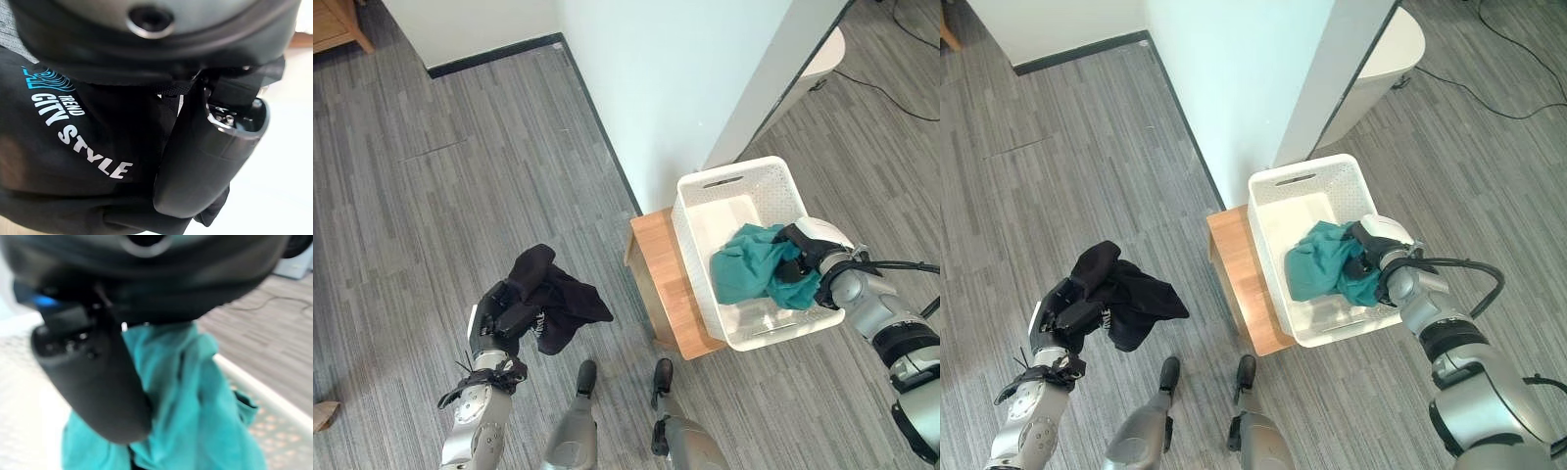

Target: Pick up bed clothes into laundry basket.

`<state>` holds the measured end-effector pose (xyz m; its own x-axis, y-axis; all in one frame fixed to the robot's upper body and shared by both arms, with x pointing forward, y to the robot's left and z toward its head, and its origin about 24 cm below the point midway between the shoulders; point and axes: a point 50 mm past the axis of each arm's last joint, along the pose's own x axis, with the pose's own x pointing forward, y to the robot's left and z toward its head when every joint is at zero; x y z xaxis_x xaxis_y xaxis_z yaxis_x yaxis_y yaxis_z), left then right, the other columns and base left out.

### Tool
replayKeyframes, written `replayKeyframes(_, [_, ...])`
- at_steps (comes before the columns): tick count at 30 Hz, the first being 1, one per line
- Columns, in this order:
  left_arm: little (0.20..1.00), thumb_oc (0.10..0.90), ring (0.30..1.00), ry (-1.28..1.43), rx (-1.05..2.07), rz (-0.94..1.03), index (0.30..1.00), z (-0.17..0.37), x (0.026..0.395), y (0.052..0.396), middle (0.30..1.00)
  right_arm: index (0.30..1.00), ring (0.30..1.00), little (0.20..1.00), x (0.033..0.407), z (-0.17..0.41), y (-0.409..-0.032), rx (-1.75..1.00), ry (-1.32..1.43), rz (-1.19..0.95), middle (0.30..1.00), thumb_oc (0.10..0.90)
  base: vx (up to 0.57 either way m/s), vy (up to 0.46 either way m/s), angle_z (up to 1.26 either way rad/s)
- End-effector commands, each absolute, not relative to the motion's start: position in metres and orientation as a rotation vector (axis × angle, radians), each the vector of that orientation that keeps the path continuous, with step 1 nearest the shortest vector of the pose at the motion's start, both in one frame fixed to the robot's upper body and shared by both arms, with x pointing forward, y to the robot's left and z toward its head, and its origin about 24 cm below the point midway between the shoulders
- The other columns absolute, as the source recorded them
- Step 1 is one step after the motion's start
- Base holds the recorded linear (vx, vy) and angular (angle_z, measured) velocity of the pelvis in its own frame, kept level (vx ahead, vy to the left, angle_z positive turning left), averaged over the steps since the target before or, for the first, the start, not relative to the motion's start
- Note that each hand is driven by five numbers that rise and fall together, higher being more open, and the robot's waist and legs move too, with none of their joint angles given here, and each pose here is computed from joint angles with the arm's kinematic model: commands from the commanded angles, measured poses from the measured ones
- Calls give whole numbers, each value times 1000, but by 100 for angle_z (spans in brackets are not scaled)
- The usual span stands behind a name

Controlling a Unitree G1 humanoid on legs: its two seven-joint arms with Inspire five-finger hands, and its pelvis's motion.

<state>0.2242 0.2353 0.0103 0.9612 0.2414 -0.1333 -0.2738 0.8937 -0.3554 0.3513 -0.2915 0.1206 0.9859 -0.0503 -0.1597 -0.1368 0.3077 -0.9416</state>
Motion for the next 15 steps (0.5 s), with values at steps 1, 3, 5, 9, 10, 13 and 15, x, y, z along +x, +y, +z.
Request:
replayKeyframes(1, [300, 400, 300, -190, -342, 232, 300, 60, 232, 242, 300, 900, 900, 900, 356, 200, -288, -1235, -113, -54, 900, 800, 0, 0, 0])
replayKeyframes(3, [300, 400, 300, -198, -331, 244, 300, 63, 233, 245, 300, 900, 900, 900, 349, 219, -280, -1182, -220, -47, 900, 800, 0, 0, 0])
replayKeyframes(5, [300, 400, 300, -211, -323, 251, 300, 66, 235, 247, 300, 900, 900, 900, 339, 245, -275, -1112, -339, -58, 900, 800, 0, 0, 0])
replayKeyframes(9, [300, 400, 300, -243, -298, 260, 300, 75, 236, 253, 300, 900, 900, 900, 309, 315, -267, -1056, -616, -93, 900, 800, 0, 0, 0])
replayKeyframes(10, [300, 400, 300, -256, -299, 266, 300, 77, 236, 255, 300, 900, 900, 900, 300, 329, -268, -1048, -675, -108, 900, 800, -1, 20, -4])
replayKeyframes(13, [300, 400, 300, -281, -296, 285, 300, 82, 237, 260, 300, 900, 900, 900, 275, 357, -273, -1097, -786, -172, 900, 800, 9, 13, -2])
replayKeyframes(15, [300, 400, 300, -280, -296, 284, 300, 83, 237, 260, 300, 900, 900, 900, 275, 357, -273, -1097, -785, -173, 900, 800, 0, 0, -8])
